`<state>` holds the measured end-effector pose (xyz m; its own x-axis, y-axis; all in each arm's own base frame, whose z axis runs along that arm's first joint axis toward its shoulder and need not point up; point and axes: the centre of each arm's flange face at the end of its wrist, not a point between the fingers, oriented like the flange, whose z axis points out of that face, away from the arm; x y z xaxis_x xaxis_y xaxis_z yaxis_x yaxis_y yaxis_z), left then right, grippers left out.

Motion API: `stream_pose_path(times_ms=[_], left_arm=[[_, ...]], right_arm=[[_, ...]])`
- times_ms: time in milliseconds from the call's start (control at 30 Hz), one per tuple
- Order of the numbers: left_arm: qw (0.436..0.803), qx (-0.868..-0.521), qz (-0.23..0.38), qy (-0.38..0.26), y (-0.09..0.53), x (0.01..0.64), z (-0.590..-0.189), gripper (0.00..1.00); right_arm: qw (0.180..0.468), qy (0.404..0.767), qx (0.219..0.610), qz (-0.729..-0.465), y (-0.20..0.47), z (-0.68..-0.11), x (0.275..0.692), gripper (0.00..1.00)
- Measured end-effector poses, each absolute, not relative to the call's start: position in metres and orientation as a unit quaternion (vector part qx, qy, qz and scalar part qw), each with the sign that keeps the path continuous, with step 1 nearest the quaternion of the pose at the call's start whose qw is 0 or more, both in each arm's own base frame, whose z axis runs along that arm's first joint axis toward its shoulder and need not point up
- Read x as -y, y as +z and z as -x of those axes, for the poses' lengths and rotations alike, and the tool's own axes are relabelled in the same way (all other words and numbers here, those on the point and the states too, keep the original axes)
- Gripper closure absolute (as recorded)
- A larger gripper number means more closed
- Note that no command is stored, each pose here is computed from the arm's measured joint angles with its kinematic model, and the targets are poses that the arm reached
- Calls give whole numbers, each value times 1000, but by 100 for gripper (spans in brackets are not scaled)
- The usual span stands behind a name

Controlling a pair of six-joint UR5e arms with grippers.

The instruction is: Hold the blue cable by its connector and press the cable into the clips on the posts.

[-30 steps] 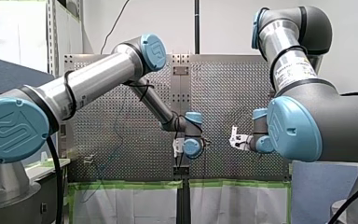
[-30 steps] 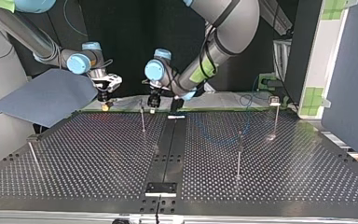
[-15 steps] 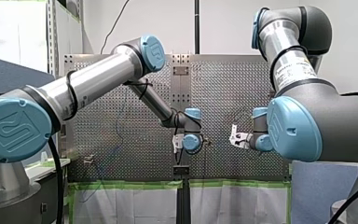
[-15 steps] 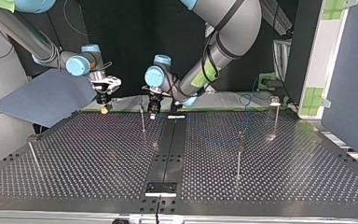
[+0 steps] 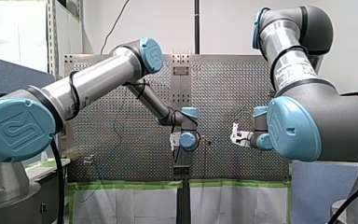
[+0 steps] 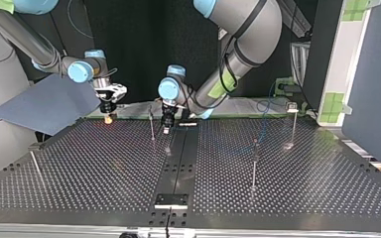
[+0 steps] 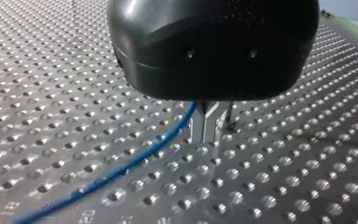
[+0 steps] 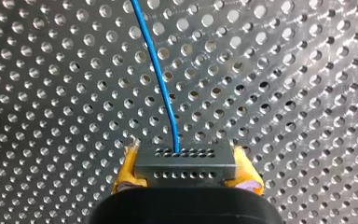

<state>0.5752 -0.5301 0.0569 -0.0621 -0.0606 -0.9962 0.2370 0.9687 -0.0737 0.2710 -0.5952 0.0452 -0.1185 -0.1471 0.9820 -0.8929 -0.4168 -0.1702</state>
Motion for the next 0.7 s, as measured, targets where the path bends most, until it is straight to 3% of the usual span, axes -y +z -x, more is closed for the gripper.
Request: stream_pose_path(times_ms=[333,367,400,500,533,567,600,633,700], left_arm=[[684,-719,-58,-106,60,530,-578,99],[684,-719,-59,-105,60,529,-578,92],[685,-719,-59,-104,60,529,-578,92],[686,-718,-61,-102,60,529,-579,46],[686,-718,-61,-101,60,529,-579,46],[687,-717,-62,-100,61,529,-579,30],[687,-717,-63,-99,61,529,-579,23],[687,-717,-65,-97,61,529,-580,23],[688,-717,-68,-94,61,528,-580,0]], right_arm=[[311,604,444,-584,46,-263,600,100],[311,604,444,-584,46,-263,601,100],[311,604,444,-584,46,-262,601,100],[311,604,444,-584,46,-262,601,100],[311,604,444,-584,46,-262,601,100],[311,604,444,-584,47,-262,601,100],[312,604,444,-584,47,-262,601,100],[312,604,444,-584,47,-262,601,100],[312,604,444,-584,47,-262,601,100]])
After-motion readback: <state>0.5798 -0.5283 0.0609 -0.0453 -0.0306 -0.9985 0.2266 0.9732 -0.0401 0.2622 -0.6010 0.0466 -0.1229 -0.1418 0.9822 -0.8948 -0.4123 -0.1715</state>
